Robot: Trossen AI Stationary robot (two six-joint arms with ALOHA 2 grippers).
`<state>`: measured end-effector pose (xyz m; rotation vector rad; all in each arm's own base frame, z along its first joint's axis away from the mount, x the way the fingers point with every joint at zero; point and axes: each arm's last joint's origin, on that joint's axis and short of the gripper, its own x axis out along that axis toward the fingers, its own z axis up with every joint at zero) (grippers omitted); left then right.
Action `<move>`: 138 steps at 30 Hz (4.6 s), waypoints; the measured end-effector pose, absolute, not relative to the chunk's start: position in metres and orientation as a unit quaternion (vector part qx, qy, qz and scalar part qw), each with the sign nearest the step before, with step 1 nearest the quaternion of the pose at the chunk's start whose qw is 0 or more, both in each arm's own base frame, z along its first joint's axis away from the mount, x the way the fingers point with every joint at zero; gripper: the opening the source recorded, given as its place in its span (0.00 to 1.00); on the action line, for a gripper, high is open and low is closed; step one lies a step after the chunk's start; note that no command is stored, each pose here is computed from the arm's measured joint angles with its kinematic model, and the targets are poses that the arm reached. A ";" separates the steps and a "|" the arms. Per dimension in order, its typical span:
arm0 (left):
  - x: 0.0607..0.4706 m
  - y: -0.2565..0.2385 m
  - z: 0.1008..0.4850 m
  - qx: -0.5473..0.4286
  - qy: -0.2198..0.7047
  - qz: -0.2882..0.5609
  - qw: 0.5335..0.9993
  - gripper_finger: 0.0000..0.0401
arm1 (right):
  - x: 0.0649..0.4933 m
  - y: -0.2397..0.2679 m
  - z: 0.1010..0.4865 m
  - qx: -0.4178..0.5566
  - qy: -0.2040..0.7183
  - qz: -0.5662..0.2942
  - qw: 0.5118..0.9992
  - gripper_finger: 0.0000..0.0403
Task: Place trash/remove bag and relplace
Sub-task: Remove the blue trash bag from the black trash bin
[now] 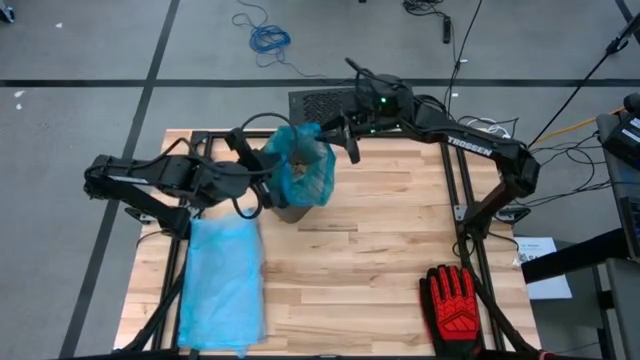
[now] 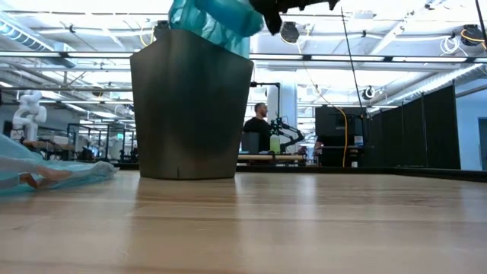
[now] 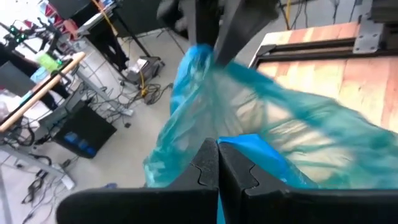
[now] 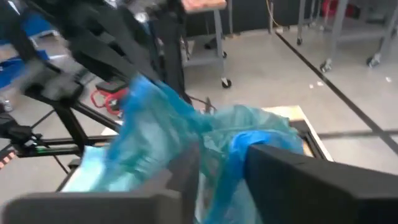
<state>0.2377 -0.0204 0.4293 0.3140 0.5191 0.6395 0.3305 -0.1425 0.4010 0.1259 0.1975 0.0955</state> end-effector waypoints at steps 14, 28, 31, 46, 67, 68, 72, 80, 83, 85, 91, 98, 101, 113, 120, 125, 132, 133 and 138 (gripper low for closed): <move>0.242 -0.013 0.424 0.145 0.266 0.327 0.895 0.00 | 0.337 -0.107 0.412 0.086 0.080 0.084 0.990 0.61; 0.242 -0.009 0.424 0.144 0.269 0.333 0.892 0.00 | 0.334 -0.114 0.410 0.041 0.092 0.028 0.995 0.58; 0.243 -0.008 0.424 0.155 0.272 0.331 0.890 0.00 | 0.335 -0.110 0.410 0.040 0.092 0.048 0.994 0.52; 0.275 0.001 0.423 0.204 0.250 0.309 0.895 0.12 | 0.341 -0.090 0.411 -0.024 0.083 0.078 0.993 0.01; 0.276 -0.001 0.429 0.205 0.226 0.290 0.907 0.22 | 0.343 -0.091 0.409 0.150 0.098 0.064 0.982 0.31; 0.276 -0.001 0.429 0.205 0.225 0.290 0.907 0.22 | 0.343 -0.091 0.409 0.160 0.098 0.063 0.980 0.34; 0.276 -0.001 0.430 0.203 0.221 0.291 0.908 0.22 | 0.351 -0.093 0.401 0.198 0.109 0.058 0.972 0.41; 0.276 0.000 0.430 0.202 0.223 0.298 0.906 0.22 | 0.361 -0.097 0.399 0.216 0.080 0.061 0.971 0.34; 0.275 0.000 0.428 0.207 0.230 0.305 0.901 0.22 | 0.361 -0.097 0.399 0.213 0.080 0.058 0.972 0.20; 0.275 0.000 0.428 0.207 0.232 0.307 0.899 0.22 | 0.361 -0.097 0.399 0.204 0.080 0.057 0.974 0.08; 0.274 -0.001 0.428 0.213 0.234 0.310 0.896 0.22 | 0.361 -0.097 0.398 0.172 0.079 0.049 0.981 0.01; 0.262 -0.006 0.436 0.239 0.233 0.330 0.883 0.22 | 0.357 -0.100 0.403 0.156 0.068 0.049 0.984 0.00; 0.257 -0.010 0.438 0.237 0.231 0.325 0.886 0.22 | 0.355 -0.103 0.404 0.156 0.066 0.045 0.985 0.00; 0.235 -0.022 0.405 0.100 0.298 0.340 0.886 0.22 | 0.345 -0.108 0.413 0.127 0.052 0.037 0.990 0.00; 0.250 -0.028 0.364 0.079 0.275 0.337 0.897 0.22 | 0.344 -0.106 0.414 0.116 0.052 0.051 0.991 0.00; 0.253 -0.026 0.340 0.066 0.233 0.340 0.909 0.22 | 0.344 -0.106 0.414 0.112 0.053 0.054 0.991 0.00; 0.237 -0.021 0.318 0.041 0.142 0.349 0.925 0.22 | 0.343 -0.105 0.413 0.107 0.060 0.066 0.990 0.00; 0.234 -0.020 0.317 0.035 0.124 0.349 0.928 0.22 | 0.343 -0.105 0.413 0.105 0.061 0.067 0.990 0.00; 0.224 -0.017 0.319 0.016 0.069 0.350 0.934 0.22 | 0.343 -0.105 0.412 0.099 0.066 0.067 0.991 0.00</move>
